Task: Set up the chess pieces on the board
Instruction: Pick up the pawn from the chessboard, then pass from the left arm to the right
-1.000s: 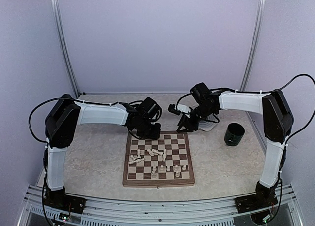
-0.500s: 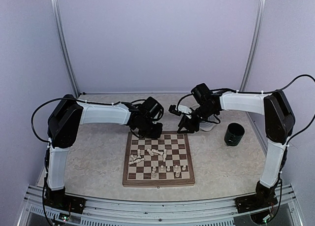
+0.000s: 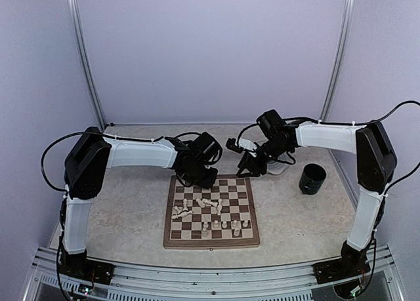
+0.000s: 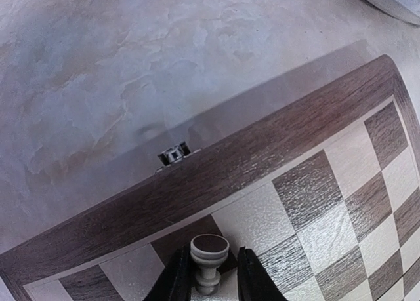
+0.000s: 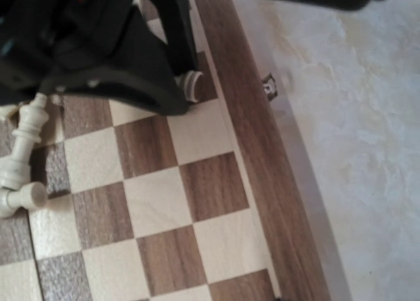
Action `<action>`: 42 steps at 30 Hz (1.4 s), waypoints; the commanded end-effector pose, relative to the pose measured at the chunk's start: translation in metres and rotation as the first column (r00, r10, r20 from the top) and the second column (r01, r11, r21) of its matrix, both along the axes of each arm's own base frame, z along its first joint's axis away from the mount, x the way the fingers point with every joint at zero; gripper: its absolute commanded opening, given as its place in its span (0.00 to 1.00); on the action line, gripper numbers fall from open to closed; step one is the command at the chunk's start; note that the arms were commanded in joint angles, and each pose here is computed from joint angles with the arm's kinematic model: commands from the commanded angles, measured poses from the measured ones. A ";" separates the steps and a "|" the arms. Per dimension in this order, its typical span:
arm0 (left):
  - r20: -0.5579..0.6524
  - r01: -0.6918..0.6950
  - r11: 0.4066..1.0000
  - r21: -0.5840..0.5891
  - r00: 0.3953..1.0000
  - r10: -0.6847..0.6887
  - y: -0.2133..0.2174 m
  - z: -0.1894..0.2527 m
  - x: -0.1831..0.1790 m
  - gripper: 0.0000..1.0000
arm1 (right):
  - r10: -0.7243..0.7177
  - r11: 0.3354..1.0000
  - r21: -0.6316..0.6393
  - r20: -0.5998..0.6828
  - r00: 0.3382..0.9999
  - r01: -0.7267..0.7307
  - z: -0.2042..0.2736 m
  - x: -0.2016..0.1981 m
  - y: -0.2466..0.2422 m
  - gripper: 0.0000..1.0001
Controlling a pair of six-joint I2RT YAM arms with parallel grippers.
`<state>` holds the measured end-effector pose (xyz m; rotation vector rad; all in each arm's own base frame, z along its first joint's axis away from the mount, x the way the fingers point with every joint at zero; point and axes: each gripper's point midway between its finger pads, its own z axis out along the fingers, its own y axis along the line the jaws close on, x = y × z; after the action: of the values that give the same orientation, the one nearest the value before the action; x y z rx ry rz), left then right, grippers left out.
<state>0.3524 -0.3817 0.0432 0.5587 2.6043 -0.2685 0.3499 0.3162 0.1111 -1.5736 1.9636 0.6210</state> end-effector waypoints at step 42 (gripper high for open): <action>-0.117 0.498 0.642 -0.583 0.730 -0.673 -0.054 0.090 -0.103 0.01 | 0.452 0.892 -0.135 0.238 0.860 -0.431 0.044 -0.097 0.026 0.53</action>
<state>0.2578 -0.4314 0.1294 1.2013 2.3815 -1.2423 0.2575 0.3398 0.1445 -2.0213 1.5201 0.5621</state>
